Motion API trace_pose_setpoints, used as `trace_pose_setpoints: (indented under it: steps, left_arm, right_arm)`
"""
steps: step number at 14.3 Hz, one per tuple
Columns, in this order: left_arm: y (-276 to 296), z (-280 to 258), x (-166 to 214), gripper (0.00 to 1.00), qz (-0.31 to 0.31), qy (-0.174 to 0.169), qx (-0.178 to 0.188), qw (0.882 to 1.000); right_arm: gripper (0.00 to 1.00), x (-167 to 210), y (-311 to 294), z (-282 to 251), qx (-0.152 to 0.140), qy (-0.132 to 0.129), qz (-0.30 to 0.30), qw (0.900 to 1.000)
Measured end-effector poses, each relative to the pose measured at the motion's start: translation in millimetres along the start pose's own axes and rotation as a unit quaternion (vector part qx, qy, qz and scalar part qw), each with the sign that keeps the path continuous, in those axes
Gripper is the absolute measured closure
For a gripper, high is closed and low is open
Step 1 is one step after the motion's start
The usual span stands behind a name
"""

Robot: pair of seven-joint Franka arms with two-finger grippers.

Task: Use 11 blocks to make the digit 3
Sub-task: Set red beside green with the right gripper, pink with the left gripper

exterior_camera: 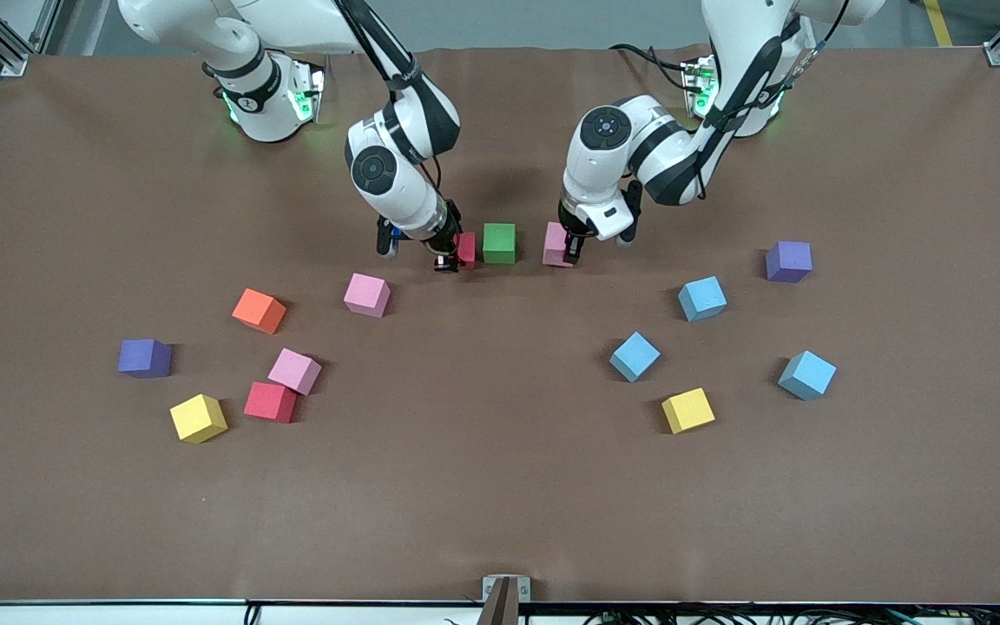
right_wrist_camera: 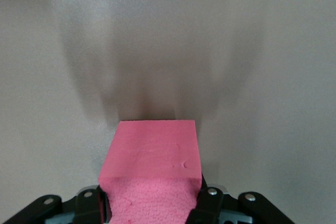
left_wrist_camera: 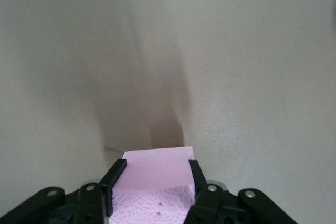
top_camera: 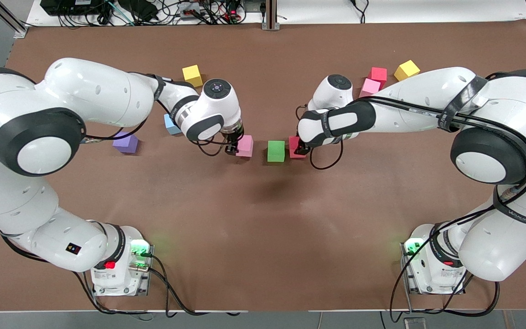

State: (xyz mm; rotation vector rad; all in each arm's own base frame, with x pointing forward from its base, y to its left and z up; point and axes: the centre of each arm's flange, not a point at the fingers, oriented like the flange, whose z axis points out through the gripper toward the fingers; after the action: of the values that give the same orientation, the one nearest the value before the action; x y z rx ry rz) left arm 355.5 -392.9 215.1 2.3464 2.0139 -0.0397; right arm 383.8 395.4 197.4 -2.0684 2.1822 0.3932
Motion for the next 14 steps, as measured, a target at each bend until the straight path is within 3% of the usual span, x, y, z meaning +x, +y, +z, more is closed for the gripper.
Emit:
trace_pose_setpoints:
  steps: [4,14]
  left_arm:
    - [6,5,-14,0.47,-0.057,-0.007,0.002,0.998]
    - [-4,3,-40,0.47,-0.053,0.010,0.017,0.998]
  right_arm:
    - [0.44,-1,1,0,0.000,-0.002,0.003,1.000]
    - [0.44,-2,7,3,0.008,-0.012,0.011,1.000]
